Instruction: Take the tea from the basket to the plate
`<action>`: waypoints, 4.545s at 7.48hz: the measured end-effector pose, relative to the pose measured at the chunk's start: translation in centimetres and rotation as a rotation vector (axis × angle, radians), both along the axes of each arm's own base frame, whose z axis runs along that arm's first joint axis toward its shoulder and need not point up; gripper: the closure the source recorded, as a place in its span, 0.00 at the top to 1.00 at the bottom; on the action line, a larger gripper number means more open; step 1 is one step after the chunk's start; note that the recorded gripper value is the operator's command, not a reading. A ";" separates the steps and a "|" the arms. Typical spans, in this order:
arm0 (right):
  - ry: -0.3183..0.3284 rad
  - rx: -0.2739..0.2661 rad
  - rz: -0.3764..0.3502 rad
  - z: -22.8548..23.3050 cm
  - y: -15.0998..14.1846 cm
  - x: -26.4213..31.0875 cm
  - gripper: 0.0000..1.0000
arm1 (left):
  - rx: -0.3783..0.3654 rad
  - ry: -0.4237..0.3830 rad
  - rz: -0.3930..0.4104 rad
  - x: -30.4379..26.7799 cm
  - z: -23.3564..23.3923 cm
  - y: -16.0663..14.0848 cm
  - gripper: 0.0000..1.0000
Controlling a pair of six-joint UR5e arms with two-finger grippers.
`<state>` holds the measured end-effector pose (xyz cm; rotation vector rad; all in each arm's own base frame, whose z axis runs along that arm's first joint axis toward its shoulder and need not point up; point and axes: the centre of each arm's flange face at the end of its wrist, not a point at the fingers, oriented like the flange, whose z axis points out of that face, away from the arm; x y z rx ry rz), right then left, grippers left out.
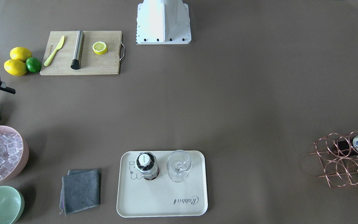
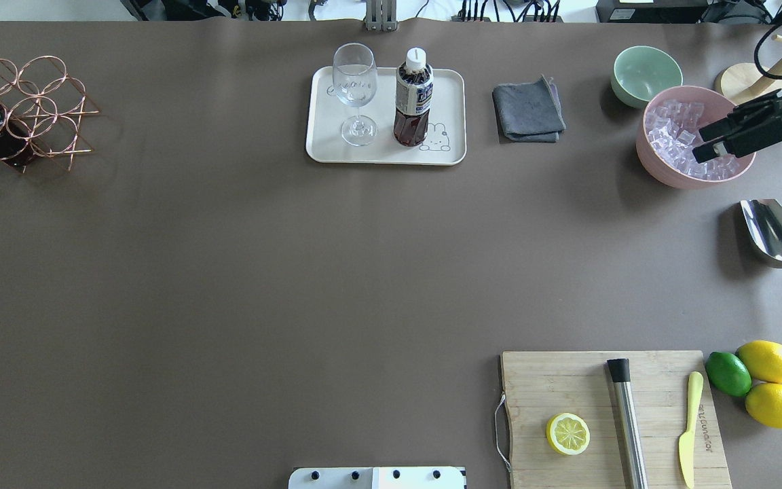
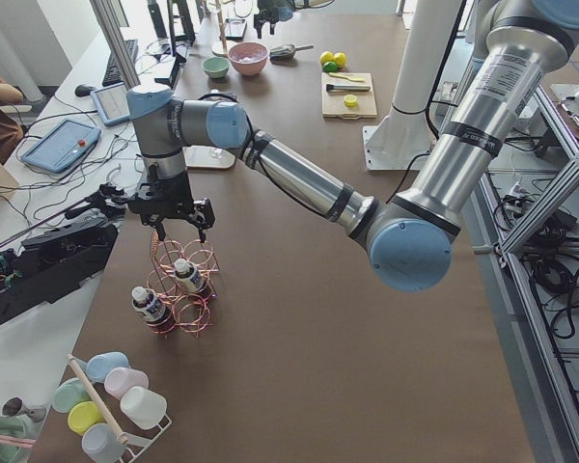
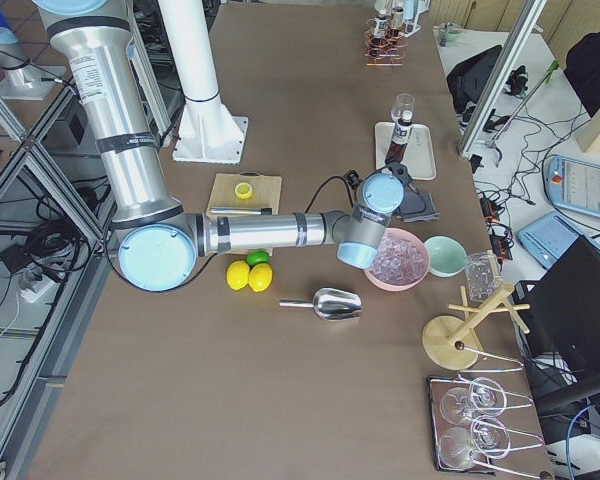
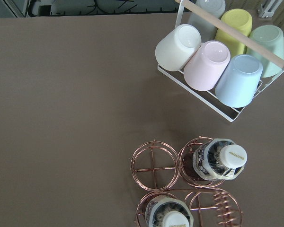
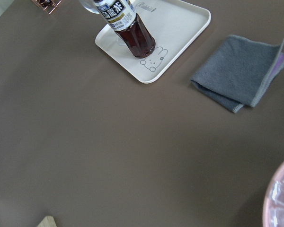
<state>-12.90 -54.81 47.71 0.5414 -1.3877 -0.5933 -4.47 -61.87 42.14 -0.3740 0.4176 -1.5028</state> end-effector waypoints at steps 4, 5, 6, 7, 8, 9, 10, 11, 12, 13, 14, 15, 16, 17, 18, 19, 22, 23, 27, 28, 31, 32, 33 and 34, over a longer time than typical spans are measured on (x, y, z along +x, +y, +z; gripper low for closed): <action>0.057 -0.207 0.075 10.9 4.5 5.4 0.99 | 0.183 0.059 0.315 -5.3 5.5 13.9 0.99; 0.072 -0.271 0.087 13.9 5.3 6.2 0.99 | 0.248 0.096 0.421 -7.8 8.1 16.8 0.99; 0.094 -0.359 0.098 16.8 5.6 6.6 0.99 | 0.313 0.126 0.535 -9.4 10.9 19.6 0.99; 0.121 -0.497 0.112 18.6 5.2 6.9 0.98 | 0.371 0.146 0.640 -9.9 13.4 21.8 0.99; 0.142 -0.598 0.124 18.9 4.6 6.9 1.00 | 0.407 0.152 0.696 -9.9 15.4 22.8 0.99; 0.159 -0.651 0.137 18.9 4.2 6.9 1.00 | 0.443 0.146 0.742 -9.1 17.1 23.1 0.99; 0.188 -0.631 0.166 18.4 3.6 7.0 1.00 | 0.494 0.136 0.791 -7.6 18.5 23.0 0.99; 0.219 -0.592 0.190 17.4 2.9 7.3 1.00 | 0.556 0.152 0.818 -6.2 19.7 22.8 0.99; 0.261 -0.577 0.215 16.6 2.0 8.1 1.00 | 0.616 0.168 0.832 -5.2 20.5 22.6 0.99; 0.318 -0.550 0.234 15.9 0.6 9.2 1.00 | 0.662 0.172 0.843 -4.6 20.8 22.5 0.99; 0.394 -0.532 0.239 16.0 -0.3 11.0 1.00 | 0.688 0.178 0.855 -3.9 21.1 22.5 0.99; 0.478 -0.560 0.250 16.7 -0.3 13.5 1.00 | 0.703 0.198 0.881 -2.6 21.1 22.2 0.99; 0.579 -0.628 0.258 17.5 0.4 15.3 1.00 | 0.716 0.210 0.904 -1.6 20.9 22.0 0.99; 0.669 -0.696 0.259 18.5 1.3 16.6 1.00 | 0.723 0.217 0.919 -1.0 20.8 21.9 0.99; 0.725 -0.745 0.258 19.6 2.4 17.5 1.00 | 0.736 0.219 0.942 -0.5 20.8 21.8 0.99; 0.751 -0.768 0.260 20.2 3.0 17.9 1.00 | 0.785 0.213 1.017 -0.3 21.0 21.9 0.99; 0.776 -0.774 0.270 20.3 3.0 18.2 1.00 | 0.908 0.199 1.194 -0.4 21.4 22.0 0.99; 0.782 -0.769 0.274 20.2 2.9 18.3 1.00 | 0.917 0.195 1.205 -0.4 21.4 22.0 0.99; 0.776 -0.752 0.294 19.8 2.5 18.5 1.00 | 0.921 0.168 1.116 -3.9 21.6 23.1 0.99; 0.765 -0.756 0.325 19.7 2.3 18.6 1.00 | 0.924 0.170 1.104 -4.3 21.7 23.4 0.99; 0.737 -0.767 0.391 19.8 2.5 18.6 1.00 | 0.926 0.176 1.103 -4.2 21.9 23.6 0.99; 0.735 -0.770 0.393 20.1 2.7 18.6 1.00 | 0.928 0.176 1.104 -4.1 21.8 23.5 0.99; 0.733 -0.771 0.393 20.1 2.8 18.6 1.00 | 0.930 0.175 1.105 -4.1 21.7 23.3 0.99; 0.732 -0.770 0.393 20.1 2.8 18.6 1.00 | 0.931 0.175 1.106 -4.1 21.6 23.2 0.99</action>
